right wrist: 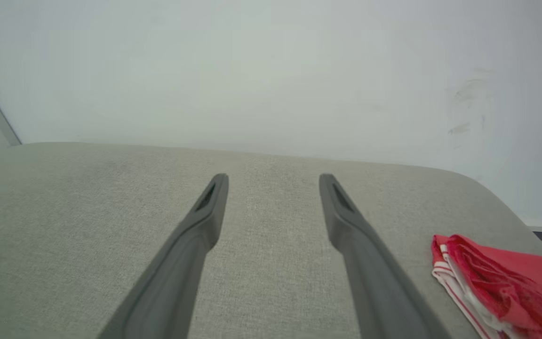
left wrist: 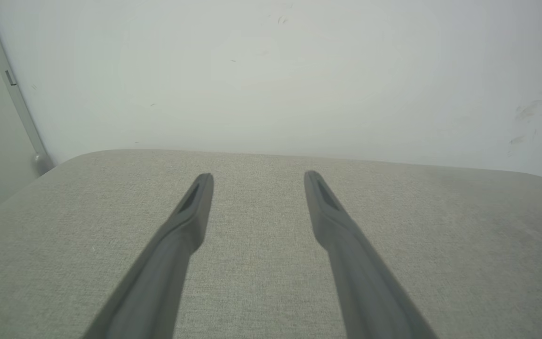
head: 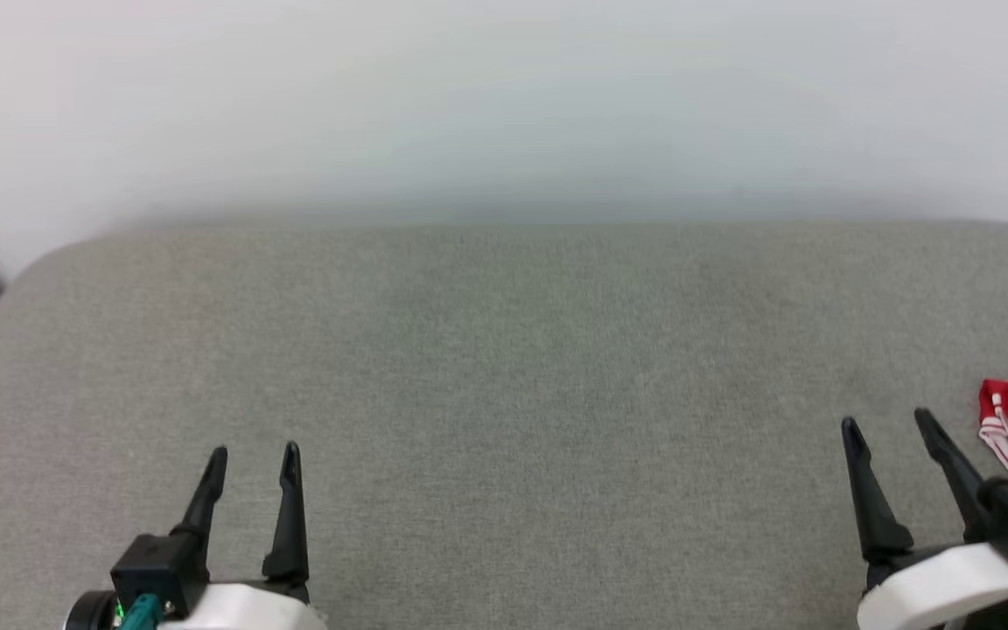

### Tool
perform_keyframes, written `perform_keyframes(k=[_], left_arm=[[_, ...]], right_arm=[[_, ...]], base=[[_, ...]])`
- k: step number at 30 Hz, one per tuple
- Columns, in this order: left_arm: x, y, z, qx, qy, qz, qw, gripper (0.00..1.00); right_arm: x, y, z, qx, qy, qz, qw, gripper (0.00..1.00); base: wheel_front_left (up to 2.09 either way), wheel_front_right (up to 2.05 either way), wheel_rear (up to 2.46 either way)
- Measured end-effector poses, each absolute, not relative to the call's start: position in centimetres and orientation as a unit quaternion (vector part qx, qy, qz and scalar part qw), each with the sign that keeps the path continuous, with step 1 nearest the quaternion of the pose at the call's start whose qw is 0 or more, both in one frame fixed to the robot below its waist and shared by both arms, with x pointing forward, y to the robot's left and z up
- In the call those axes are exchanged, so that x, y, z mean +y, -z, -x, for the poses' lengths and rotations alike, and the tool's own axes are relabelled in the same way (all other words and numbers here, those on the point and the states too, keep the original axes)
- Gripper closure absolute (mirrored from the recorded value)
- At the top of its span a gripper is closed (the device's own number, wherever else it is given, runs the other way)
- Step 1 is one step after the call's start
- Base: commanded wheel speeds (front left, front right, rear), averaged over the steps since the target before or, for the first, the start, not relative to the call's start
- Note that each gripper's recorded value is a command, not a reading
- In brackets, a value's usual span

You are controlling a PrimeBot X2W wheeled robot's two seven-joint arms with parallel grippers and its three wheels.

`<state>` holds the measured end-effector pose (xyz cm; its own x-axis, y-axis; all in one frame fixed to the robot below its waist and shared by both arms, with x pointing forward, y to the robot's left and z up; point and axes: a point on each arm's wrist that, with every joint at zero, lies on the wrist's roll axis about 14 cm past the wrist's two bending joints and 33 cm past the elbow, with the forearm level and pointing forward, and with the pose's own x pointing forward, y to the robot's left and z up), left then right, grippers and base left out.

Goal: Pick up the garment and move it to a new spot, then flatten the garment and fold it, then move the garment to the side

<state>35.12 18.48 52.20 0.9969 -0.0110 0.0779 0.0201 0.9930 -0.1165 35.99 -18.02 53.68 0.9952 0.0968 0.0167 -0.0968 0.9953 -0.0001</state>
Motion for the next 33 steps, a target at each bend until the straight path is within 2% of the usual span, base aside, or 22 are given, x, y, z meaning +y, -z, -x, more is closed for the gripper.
perform_keyframes(k=[10, 31, 32, 33], left_arm=[[17.7, -52.1, -33.2, -0.035, 0.019, 0.071, 0.997, 0.0], [17.6, -51.5, -33.1, -0.025, 0.021, 0.074, 0.997, 0.0], [17.7, -51.3, -33.0, -0.022, 0.02, 0.074, 0.997, 1.0], [17.6, -51.0, -32.9, -0.016, 0.019, 0.075, 0.997, 1.0]], right_arm=[[-18.1, -53.9, -33.6, -0.007, -0.041, -0.009, 0.999, 0.0], [-17.3, -53.9, -33.7, -0.009, -0.053, -0.018, 0.998, 0.0], [-17.2, -53.7, -33.6, -0.007, -0.053, -0.019, 0.998, 1.0], [-17.2, -53.3, -33.6, 0.0, -0.053, -0.02, 0.998, 1.0]], base=[[0.0, 0.0, 0.0], [0.0, 0.0, 0.0], [0.0, 0.0, 0.0], [0.0, 0.0, 0.0]])
